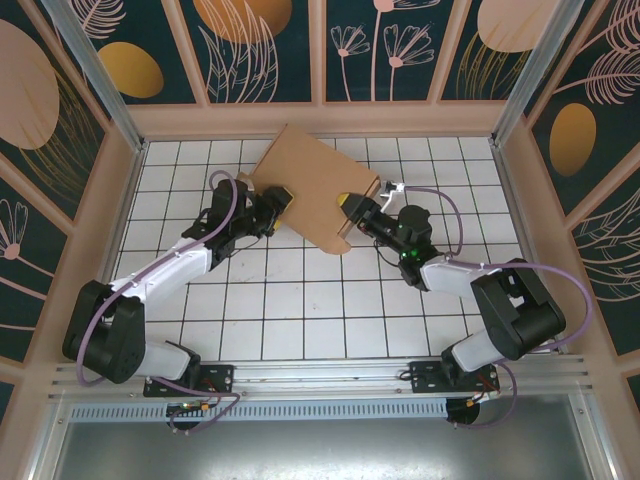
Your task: Fold the paper box
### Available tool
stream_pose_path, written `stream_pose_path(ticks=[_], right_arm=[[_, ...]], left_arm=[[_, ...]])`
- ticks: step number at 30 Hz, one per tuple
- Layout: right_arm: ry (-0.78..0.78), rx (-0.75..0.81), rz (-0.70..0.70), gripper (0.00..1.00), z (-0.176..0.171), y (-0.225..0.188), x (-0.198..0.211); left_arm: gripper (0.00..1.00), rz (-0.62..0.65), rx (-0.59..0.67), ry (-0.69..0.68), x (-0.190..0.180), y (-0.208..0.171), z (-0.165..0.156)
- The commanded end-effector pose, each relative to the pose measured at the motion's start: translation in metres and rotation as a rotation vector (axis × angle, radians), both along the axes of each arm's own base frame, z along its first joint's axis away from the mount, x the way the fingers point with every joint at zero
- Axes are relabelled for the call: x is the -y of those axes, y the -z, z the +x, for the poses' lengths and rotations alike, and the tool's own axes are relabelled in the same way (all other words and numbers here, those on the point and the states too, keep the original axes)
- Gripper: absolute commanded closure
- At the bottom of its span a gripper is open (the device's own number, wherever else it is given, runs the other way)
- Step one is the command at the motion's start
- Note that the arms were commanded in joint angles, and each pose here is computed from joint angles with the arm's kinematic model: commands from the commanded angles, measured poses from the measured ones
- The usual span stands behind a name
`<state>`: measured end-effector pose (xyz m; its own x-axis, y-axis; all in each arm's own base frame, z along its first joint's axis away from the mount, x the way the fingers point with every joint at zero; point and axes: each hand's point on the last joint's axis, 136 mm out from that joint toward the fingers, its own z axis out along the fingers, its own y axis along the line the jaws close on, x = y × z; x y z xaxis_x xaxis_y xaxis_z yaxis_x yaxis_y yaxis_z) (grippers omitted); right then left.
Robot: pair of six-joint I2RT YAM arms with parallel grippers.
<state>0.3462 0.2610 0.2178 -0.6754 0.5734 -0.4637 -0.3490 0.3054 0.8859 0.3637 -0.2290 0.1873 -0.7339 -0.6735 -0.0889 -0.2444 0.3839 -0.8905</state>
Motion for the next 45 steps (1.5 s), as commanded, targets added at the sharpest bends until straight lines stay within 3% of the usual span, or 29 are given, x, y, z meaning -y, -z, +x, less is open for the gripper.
stream_pose_path(ticks=[1,6,14,20,45], right_arm=[[0.002,0.114,0.019,0.45,0.000,-0.035,-0.002],[0.052,0.134,-0.043,0.45,0.003,-0.032,0.007],[0.073,0.152,-0.077,0.45,0.005,-0.030,0.013],[0.057,0.150,-0.057,0.45,0.002,-0.029,0.009],[-0.008,0.132,0.032,0.45,-0.010,-0.038,-0.007]], left_arm=[[0.39,-0.022,0.036,-0.002,0.003,-0.012,0.003],[0.38,0.045,0.001,-0.024,-0.010,-0.010,-0.008],[0.39,0.034,-0.018,-0.027,-0.017,-0.018,-0.025],[0.40,-0.024,0.032,0.003,-0.008,-0.039,-0.021],[0.41,-0.023,-0.003,0.008,0.003,-0.014,-0.012]])
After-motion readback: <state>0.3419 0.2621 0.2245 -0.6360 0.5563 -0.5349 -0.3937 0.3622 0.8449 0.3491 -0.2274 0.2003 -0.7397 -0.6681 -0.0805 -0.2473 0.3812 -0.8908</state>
